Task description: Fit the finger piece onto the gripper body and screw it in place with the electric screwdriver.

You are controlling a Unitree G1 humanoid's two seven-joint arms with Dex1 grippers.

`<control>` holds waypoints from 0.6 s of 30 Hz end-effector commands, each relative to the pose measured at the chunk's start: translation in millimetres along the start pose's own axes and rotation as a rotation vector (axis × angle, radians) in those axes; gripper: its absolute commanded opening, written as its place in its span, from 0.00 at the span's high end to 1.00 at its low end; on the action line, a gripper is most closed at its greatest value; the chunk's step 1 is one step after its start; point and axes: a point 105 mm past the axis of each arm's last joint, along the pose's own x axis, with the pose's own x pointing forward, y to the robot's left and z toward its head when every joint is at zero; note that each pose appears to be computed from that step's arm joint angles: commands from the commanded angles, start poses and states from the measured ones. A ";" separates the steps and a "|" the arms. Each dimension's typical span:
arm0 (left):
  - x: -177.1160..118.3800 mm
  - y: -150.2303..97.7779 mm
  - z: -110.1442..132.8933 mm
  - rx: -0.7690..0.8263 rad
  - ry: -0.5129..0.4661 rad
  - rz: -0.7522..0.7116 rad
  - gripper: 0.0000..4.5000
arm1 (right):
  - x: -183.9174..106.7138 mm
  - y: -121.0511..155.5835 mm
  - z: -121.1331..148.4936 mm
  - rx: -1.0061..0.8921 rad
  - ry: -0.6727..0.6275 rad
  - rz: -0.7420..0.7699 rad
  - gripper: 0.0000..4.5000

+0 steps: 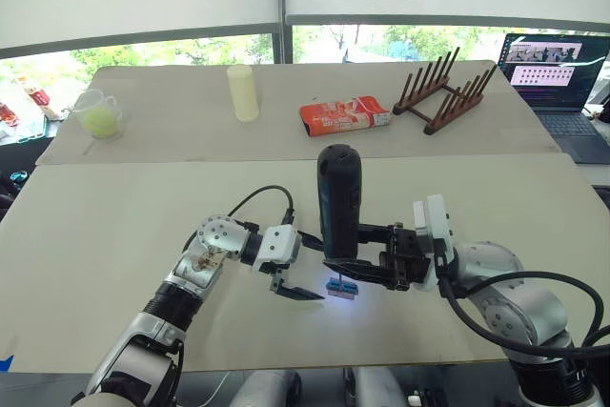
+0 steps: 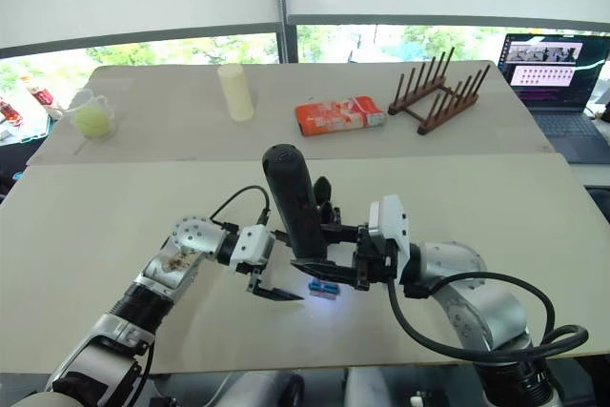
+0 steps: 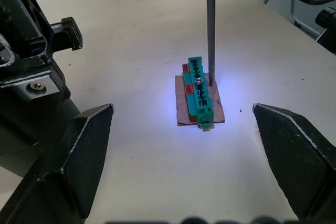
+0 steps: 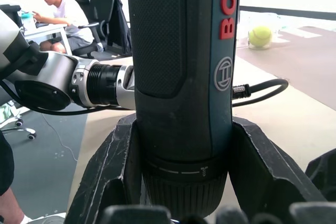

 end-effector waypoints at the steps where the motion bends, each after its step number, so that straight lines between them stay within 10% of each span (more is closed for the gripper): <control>1: -0.3 4.8 7.6 0.041 -0.006 0.006 0.00 | 3.5 7.6 10.5 -0.043 -0.033 0.037 0.58; 18: 4.0 0.0 7.1 0.035 -0.012 -0.019 0.00 | 2.0 4.4 32.7 -0.094 -0.075 0.014 0.58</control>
